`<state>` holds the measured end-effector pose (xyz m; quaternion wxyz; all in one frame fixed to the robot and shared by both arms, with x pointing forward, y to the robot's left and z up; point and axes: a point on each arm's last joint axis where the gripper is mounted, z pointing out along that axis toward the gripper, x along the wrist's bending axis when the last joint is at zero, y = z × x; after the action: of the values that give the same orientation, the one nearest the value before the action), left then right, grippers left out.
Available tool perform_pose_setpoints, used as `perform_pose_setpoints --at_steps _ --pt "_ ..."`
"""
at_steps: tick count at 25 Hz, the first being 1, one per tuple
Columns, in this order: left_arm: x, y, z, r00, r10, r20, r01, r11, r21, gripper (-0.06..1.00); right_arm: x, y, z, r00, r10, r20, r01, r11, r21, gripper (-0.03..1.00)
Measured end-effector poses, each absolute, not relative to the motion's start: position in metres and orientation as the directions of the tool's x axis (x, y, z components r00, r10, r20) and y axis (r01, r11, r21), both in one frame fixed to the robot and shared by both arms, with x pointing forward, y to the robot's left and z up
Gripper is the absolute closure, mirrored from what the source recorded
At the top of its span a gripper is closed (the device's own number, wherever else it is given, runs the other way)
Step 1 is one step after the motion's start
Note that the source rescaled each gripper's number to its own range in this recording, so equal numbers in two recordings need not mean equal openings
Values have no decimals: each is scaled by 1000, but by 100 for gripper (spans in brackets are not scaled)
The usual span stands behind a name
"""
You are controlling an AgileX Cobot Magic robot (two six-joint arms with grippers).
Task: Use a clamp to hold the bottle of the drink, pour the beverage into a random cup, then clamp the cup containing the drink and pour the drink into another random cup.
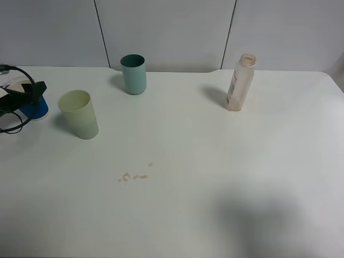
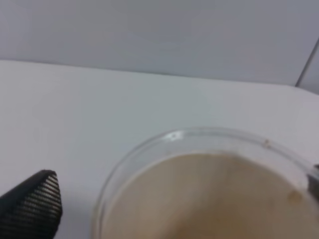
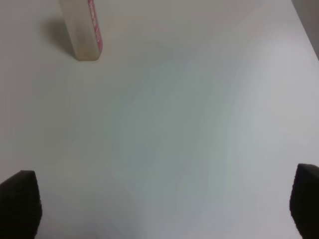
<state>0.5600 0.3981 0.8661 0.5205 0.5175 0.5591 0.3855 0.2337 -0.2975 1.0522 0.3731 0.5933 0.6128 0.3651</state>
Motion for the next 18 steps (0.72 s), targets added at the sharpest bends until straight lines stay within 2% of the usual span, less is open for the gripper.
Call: perform_pose_setpoints --at_steps 10,18 --pt "548 394 899 68 981 -179 115 171 979 -5 234 -298 1052 -17 1000 -24 455 29 890 -3" --pt "543 391 950 95 975 -199 -16 201 979 -5 234 -298 1052 -17 1000 -24 455 29 890 -3"
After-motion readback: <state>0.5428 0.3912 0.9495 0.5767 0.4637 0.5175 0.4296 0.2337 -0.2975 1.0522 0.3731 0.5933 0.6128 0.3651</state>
